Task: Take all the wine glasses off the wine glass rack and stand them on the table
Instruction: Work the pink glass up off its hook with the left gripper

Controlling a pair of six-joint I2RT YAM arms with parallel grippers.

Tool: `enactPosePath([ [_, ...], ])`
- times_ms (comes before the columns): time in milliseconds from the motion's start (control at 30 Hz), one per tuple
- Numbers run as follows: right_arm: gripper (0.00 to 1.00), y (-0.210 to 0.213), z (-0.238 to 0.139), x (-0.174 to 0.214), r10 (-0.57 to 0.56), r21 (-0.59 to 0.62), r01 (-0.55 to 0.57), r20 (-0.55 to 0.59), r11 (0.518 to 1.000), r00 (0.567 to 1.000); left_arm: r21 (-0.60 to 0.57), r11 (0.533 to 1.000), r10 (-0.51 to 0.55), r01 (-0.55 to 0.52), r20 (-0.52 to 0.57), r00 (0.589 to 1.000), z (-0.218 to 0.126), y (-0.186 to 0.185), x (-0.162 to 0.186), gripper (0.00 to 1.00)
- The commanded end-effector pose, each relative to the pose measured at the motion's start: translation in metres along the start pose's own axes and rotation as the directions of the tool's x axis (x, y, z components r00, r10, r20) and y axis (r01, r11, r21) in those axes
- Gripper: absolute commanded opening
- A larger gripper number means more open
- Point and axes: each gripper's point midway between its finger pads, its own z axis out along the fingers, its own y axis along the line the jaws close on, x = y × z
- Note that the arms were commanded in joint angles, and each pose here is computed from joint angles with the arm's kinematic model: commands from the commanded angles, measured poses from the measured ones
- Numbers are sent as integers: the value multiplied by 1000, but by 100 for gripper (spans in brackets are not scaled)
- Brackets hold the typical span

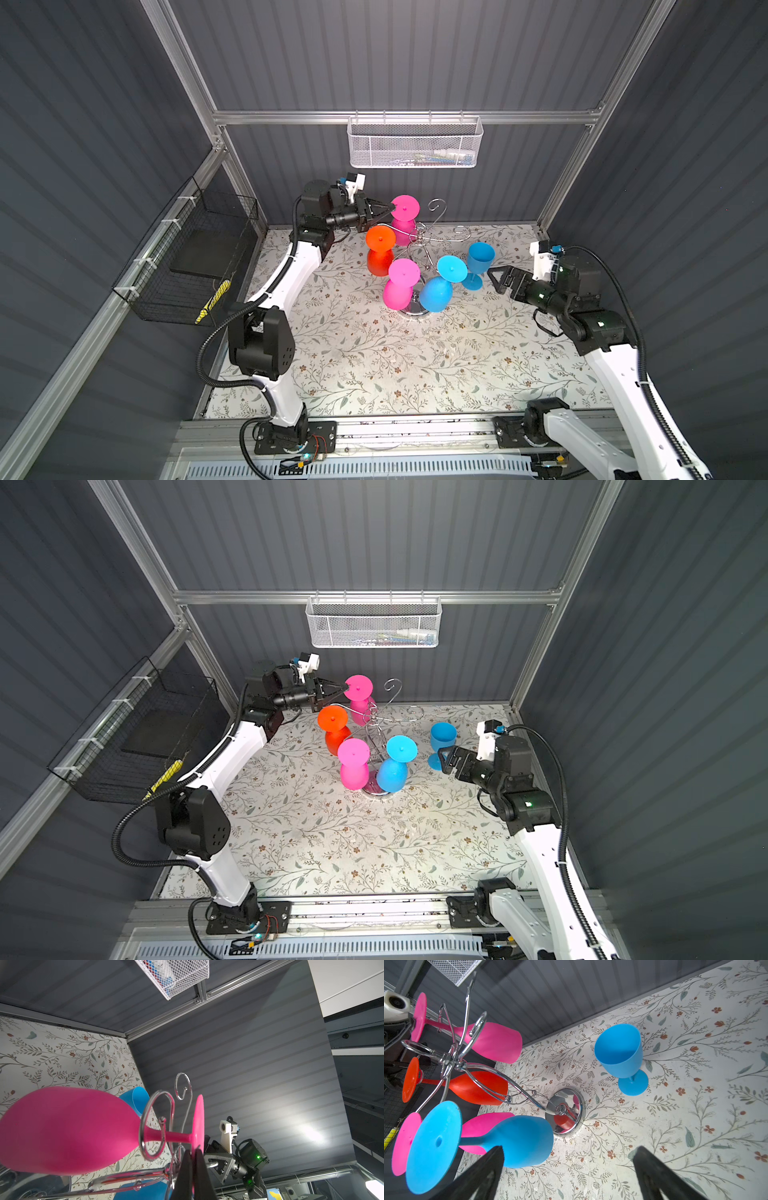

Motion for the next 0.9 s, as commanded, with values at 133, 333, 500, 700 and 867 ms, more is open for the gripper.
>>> enactPosePath([
  [133,99,0,-4,2,8,-3,-8,5,1000,1000,11,999,50,-50,-28,998,-9,-19,15,0],
  [333,99,-1,-6,3,9,0,-9,9,1000,1000,-16,999,46,-46,-13,999,-18,-15,13,0],
  [500,99,0,-7,3,11,-1,-11,8,1000,1000,-29,999,42,-42,6,999,-27,-14,11,0],
  [700,99,1,-8,2,15,-3,-15,11,1000,1000,-53,998,41,-38,49,998,-45,-12,3,0],
  [867,99,1,-8,1,14,-4,-14,12,1000,1000,-62,997,51,-46,77,996,-56,-13,-4,0],
])
